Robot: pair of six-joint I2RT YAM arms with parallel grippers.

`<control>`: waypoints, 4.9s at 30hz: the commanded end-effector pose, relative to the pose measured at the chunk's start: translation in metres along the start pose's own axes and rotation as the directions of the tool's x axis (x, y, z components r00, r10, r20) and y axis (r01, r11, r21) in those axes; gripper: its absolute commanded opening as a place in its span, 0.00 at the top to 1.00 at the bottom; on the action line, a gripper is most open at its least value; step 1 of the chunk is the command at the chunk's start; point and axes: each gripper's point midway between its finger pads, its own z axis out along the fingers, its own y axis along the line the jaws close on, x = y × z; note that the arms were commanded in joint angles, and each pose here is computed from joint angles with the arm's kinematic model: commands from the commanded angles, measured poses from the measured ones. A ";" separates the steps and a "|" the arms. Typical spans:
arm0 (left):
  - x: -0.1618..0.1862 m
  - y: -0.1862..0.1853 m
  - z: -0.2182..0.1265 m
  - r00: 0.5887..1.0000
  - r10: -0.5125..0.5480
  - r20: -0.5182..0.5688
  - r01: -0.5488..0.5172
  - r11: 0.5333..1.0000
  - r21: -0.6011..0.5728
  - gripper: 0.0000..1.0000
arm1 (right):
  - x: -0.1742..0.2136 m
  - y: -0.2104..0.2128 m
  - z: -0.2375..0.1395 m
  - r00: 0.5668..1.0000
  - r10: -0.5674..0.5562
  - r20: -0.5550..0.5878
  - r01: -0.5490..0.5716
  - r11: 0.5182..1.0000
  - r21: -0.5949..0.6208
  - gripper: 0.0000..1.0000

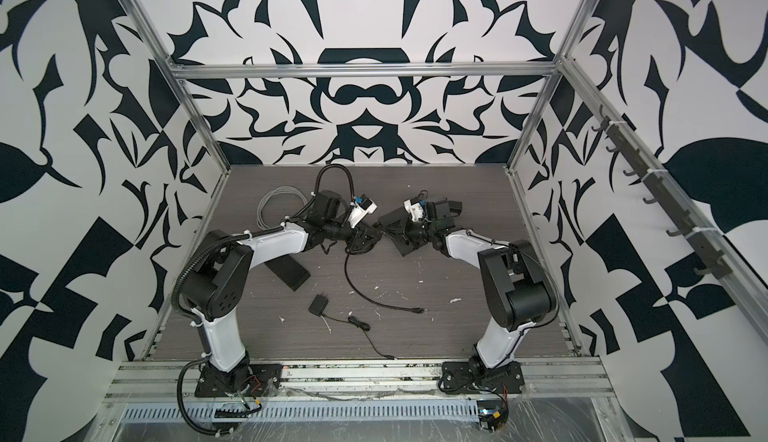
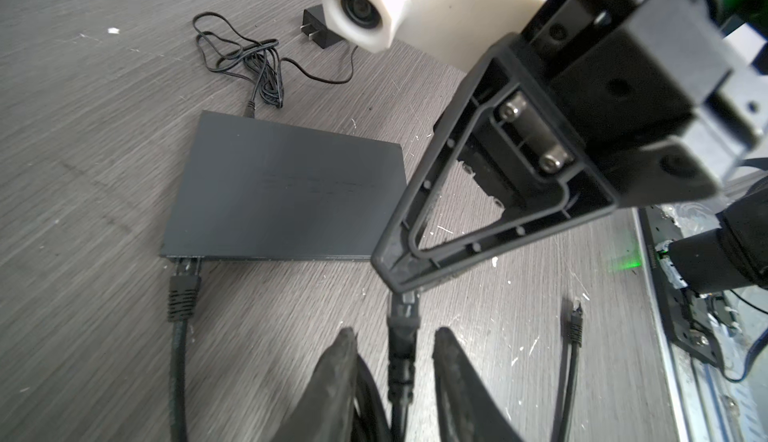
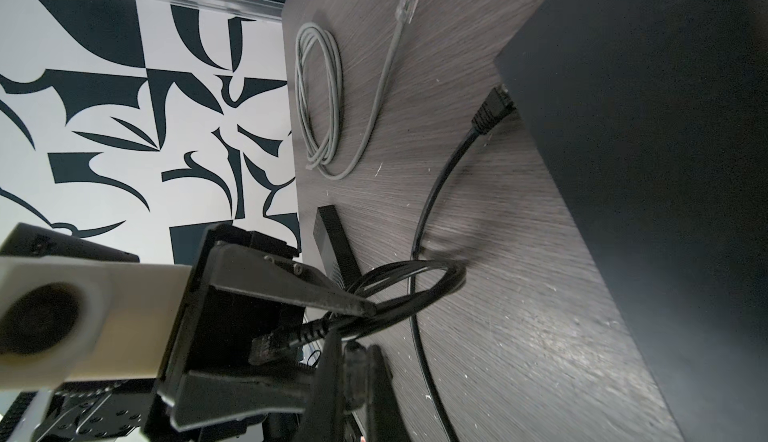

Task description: Insert the plug into the switch port

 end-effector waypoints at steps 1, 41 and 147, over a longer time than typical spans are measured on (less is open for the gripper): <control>-0.003 -0.001 0.006 1.000 0.010 -0.006 -0.009 1.000 0.022 0.69 | -0.008 0.019 -0.007 0.997 -0.065 0.031 0.066 0.997 -0.028 1.00; 0.006 0.038 -0.029 0.936 0.100 -0.339 -0.194 0.947 -0.257 0.95 | -0.037 -0.013 -0.054 0.982 -0.135 0.135 0.114 0.982 0.153 0.70; 0.052 0.076 0.081 0.982 -0.078 -0.173 -0.012 0.885 -0.466 1.00 | -0.068 -0.119 0.010 0.873 -0.311 -0.376 0.414 0.880 0.233 0.59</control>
